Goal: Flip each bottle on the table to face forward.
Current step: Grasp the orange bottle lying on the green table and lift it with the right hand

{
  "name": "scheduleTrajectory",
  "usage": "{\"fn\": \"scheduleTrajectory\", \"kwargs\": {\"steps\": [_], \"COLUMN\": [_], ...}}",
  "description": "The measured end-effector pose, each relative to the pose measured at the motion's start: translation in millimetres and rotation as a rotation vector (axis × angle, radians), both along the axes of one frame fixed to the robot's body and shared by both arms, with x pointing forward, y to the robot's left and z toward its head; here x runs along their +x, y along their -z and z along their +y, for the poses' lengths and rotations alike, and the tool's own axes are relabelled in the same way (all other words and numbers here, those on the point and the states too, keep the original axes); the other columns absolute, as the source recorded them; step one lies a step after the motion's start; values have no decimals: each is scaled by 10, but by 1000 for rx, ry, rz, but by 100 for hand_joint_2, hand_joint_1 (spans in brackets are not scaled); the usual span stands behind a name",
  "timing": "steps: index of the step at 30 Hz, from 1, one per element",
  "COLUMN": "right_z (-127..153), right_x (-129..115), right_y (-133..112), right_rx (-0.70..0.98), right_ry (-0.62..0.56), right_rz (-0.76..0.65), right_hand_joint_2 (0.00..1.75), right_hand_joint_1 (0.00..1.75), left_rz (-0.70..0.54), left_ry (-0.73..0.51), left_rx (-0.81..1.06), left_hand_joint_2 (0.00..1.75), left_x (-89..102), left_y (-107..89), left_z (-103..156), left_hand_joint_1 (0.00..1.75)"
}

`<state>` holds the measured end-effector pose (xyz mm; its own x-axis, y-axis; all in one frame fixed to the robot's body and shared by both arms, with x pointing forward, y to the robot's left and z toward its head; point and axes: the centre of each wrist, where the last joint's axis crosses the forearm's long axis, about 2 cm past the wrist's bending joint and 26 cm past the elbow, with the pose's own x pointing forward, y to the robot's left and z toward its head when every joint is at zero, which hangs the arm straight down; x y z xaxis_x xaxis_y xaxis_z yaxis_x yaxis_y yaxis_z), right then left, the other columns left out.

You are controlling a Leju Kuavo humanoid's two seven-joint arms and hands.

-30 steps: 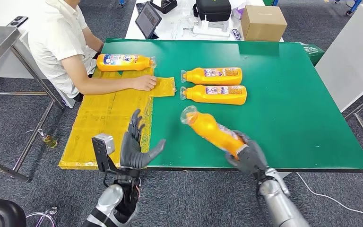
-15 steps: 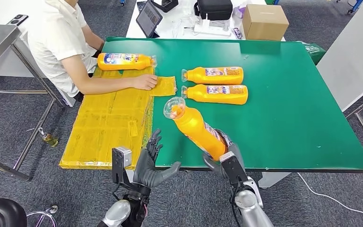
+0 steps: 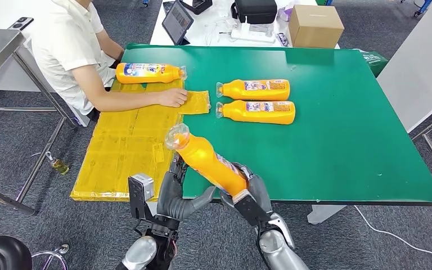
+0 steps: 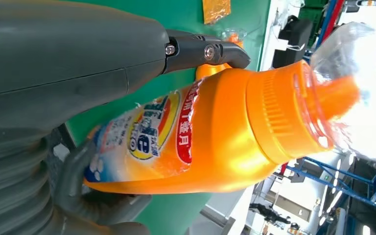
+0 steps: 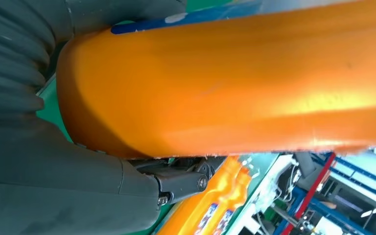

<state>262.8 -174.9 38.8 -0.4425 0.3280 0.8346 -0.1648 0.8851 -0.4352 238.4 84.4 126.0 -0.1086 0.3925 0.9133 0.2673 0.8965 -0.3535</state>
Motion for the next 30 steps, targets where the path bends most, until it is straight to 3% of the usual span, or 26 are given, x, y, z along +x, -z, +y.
{"fn": "scheduleTrajectory", "kwargs": {"steps": [6,10,23,24,25,27,28,29,30], "right_z": [266,391,485,495,505,528,544,565,588], "right_x": [-66,-120,-140,-141,-142,-142,-143,-147,-155], "right_y": [-11,-8,0,1,3,11,16,23,31], "right_rx": [-37,-34,-30,-28,-26,-20,-15,-10,-4], "right_ry": [-48,-78,-105,-105,-106,-111,-115,-121,-127], "right_rz": [-69,-76,-70,-68,-65,-55,-47,-37,-27], "right_hand_joint_2": [175,175,175,175,175,175,175,175,175], "right_hand_joint_1": [154,154,151,150,146,92,55,21,6], "left_rz": [121,199,276,282,281,261,250,238,227], "left_ry": [44,70,87,84,76,53,43,34,27], "left_rx": [-100,-148,-208,-224,-235,-246,-249,-253,-257], "left_hand_joint_2": [175,175,175,175,175,175,175,175,175], "left_x": [61,91,118,119,119,120,120,121,123], "left_y": [-37,-36,-12,-12,-11,-14,-15,-17,-20], "left_z": [-32,-46,-62,-67,-71,-76,-76,-75,-72], "left_hand_joint_1": [0,0,0,17,61,148,175,175,175]}}
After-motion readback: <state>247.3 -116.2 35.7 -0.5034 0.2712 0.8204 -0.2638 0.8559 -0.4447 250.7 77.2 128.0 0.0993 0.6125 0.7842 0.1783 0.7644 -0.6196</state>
